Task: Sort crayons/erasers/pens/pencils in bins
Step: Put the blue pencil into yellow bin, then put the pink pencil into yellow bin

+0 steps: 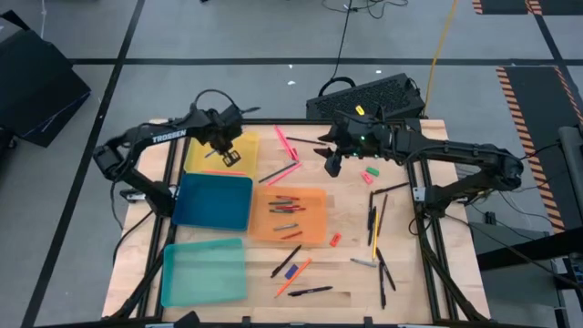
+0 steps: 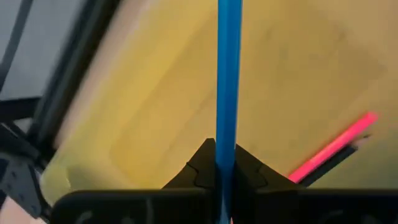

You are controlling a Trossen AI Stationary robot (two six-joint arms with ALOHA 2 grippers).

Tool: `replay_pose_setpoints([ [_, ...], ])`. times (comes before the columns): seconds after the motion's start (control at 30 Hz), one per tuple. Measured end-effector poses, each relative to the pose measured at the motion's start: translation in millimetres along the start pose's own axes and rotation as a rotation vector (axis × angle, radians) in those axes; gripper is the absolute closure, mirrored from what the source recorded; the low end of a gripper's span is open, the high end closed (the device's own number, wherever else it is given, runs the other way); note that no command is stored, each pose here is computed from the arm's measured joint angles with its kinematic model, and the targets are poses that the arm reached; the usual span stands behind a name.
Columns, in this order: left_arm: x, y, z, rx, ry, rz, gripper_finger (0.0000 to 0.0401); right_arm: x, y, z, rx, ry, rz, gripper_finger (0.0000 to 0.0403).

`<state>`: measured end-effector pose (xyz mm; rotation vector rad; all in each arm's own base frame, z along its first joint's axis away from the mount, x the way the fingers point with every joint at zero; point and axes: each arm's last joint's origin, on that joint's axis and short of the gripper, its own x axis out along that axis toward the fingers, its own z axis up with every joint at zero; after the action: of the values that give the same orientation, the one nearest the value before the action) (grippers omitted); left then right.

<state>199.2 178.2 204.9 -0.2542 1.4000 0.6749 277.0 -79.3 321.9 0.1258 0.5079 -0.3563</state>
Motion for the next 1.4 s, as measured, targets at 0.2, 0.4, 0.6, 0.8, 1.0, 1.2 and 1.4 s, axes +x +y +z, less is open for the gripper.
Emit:
replay_pose_setpoints([
  [0.2,32.3,-9.9,-2.4,0.080,-0.002,0.012,0.0375,10.8,-6.1,-7.5,0.000,0.077,0.046,0.0215],
  [0.4,56.4,-15.0,-3.4,0.227,0.105,0.017,0.0364,33.5,-3.8,-30.0,-0.009,0.272,0.119,0.0215],
  [0.6,55.9,-18.1,-2.3,0.285,0.110,0.008,0.0352,67.2,-5.5,-54.1,-0.128,0.416,0.155,0.0215],
  [0.8,30.2,-16.3,-1.2,0.298,0.070,0.096,0.0286,107.7,-9.5,-66.6,-0.243,0.488,0.203,0.0215],
  [1.0,-0.1,-14.2,-10.4,0.252,0.011,0.136,0.0216,158.8,-12.5,-67.5,-0.337,0.482,0.221,0.0215],
  [1.2,-33.8,-10.4,-28.7,0.090,-0.053,0.129,0.0195,204.3,-13.9,-76.6,-0.406,0.499,0.241,0.0215],
  [1.4,-60.8,-7.5,-46.6,-0.051,-0.129,0.100,0.0194,218.9,-14.5,-89.1,-0.428,0.527,0.253,0.0216],
])
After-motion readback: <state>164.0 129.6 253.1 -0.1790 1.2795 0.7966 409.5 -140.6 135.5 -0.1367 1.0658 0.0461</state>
